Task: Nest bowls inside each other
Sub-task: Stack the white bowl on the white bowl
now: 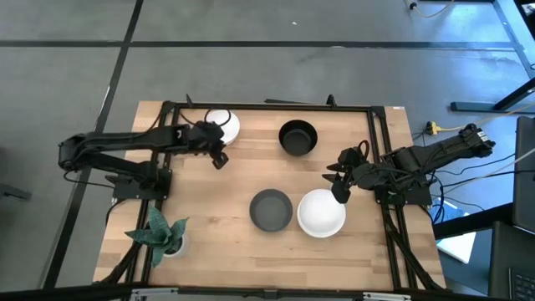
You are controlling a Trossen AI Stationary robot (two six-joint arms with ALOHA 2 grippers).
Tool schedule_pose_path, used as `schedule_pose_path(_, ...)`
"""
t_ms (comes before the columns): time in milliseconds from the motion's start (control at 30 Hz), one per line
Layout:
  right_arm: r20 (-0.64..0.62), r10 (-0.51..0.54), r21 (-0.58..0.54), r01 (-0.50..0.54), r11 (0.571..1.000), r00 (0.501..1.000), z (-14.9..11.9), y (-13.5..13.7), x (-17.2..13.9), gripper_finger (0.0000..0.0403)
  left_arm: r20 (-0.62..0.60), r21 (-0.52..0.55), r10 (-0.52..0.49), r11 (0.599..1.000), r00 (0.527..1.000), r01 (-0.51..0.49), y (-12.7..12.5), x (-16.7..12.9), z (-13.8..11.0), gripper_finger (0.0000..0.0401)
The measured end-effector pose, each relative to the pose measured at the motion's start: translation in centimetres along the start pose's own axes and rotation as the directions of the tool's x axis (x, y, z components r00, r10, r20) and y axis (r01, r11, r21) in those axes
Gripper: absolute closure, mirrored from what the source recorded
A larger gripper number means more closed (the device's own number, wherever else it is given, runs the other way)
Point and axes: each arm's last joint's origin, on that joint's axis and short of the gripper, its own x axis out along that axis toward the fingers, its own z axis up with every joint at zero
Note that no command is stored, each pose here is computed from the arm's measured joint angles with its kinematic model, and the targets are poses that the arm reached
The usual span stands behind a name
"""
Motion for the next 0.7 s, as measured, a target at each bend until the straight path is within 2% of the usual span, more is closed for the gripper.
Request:
schedule_pose_path(200,0.000,0.006,0.005,-0.006,1.000,1.000,0.0,0.0,0.0,0.0232,-0.068,-0.084,0.060,0.994,0.996,-0.066,1.0,2.0,0.1,0.0328)
schedule_pose_path(367,0.000,0.010,0.008,-0.010,1.000,1.000,0.0,0.1,0.0,0.0232,-0.062,-0.139,0.078,0.987,0.995,-0.086,1.5,2.7,0.4,0.0313)
schedule_pose_path(600,0.000,0.011,0.029,-0.011,1.000,1.000,0.0,0.1,0.0,0.0232,-0.055,-0.158,0.093,0.982,0.994,-0.101,2.3,2.8,0.7,0.0309)
schedule_pose_path(700,0.000,0.011,0.029,-0.011,1.000,1.000,0.0,0.1,0.0,0.0232,-0.066,-0.140,0.060,0.988,0.996,-0.069,2.7,2.9,0.8,0.0293)
